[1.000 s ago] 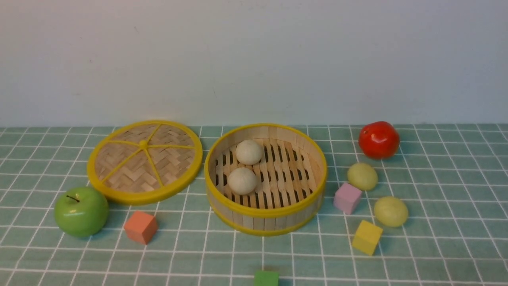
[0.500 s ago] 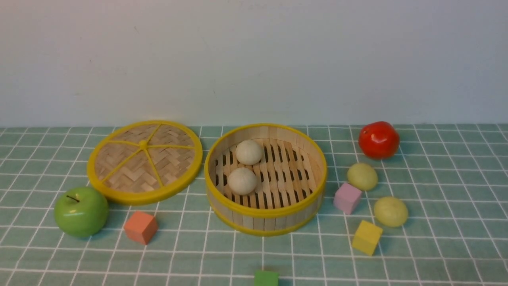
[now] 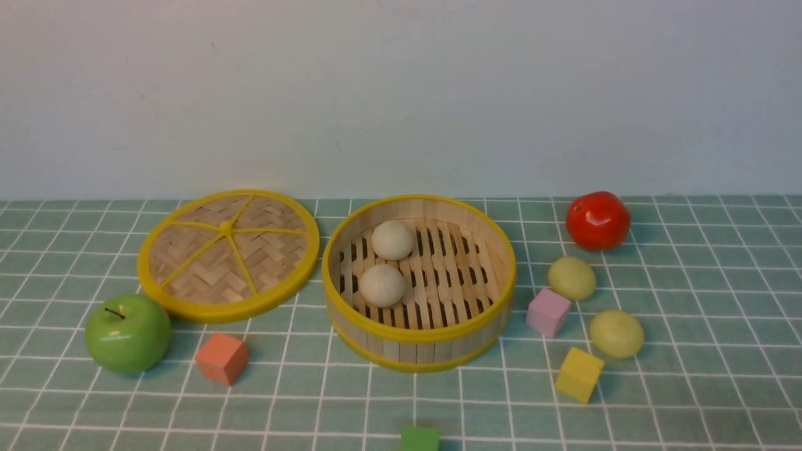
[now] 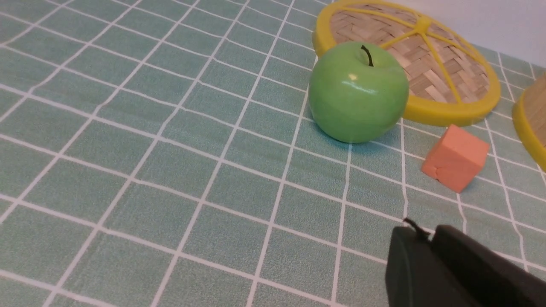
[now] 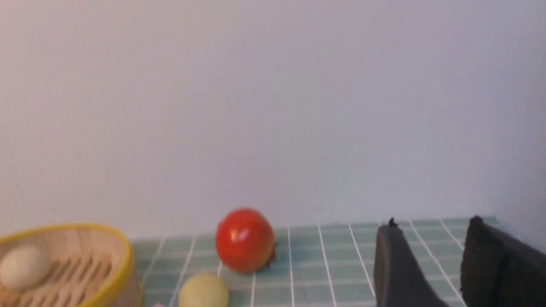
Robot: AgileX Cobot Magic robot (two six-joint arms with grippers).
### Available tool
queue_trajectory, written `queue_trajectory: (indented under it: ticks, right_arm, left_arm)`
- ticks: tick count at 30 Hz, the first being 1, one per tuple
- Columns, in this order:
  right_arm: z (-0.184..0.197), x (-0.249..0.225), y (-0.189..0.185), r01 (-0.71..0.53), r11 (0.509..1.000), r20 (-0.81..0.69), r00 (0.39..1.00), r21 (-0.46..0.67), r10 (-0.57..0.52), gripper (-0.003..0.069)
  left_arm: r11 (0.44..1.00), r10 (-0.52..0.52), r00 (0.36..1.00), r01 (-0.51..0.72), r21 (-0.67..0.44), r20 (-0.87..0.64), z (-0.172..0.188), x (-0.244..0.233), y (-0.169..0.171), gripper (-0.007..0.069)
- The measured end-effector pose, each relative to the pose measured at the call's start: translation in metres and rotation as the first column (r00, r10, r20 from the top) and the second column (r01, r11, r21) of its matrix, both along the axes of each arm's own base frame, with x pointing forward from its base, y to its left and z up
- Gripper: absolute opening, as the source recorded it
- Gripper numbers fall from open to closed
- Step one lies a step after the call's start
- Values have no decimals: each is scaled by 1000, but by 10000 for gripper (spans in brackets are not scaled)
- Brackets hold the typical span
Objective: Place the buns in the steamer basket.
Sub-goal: Use the right arm to grab a steamed stuffed bun
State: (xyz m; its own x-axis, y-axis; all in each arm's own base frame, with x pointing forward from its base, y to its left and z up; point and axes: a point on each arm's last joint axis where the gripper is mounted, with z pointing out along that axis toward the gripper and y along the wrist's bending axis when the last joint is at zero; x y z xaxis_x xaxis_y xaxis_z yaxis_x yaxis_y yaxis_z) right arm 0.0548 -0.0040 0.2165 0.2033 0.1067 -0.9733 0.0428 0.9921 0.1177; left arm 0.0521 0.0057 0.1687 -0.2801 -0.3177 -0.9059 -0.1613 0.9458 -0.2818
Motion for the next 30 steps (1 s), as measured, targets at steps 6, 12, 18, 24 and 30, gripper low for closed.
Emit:
queue_trajectory:
  ticks: [6,12,18,24,30]
  right_arm:
    - [19,-4,-1,-22,995,107,994,101,11,240]
    - [73,-4,-1,-40,990,157,987,132,19,240]
    - [119,26,0,-35,988,-74,996,150,47,240]
    - [102,64,0,-4,987,-419,905,158,70,240]
    - [70,90,0,23,985,-654,751,169,95,240]
  left_arm:
    - [1000,0,1000,0,0,0,0,0,0,70]
    - [1000,0,1000,0,0,0,0,0,0,74]
    - [1000,0,1000,0,3,0,0,0,0,79]
    - [1000,0,1000,0,3,0,0,0,0,87]
    - [1000,0,1000,0,3,0,0,0,0,91]
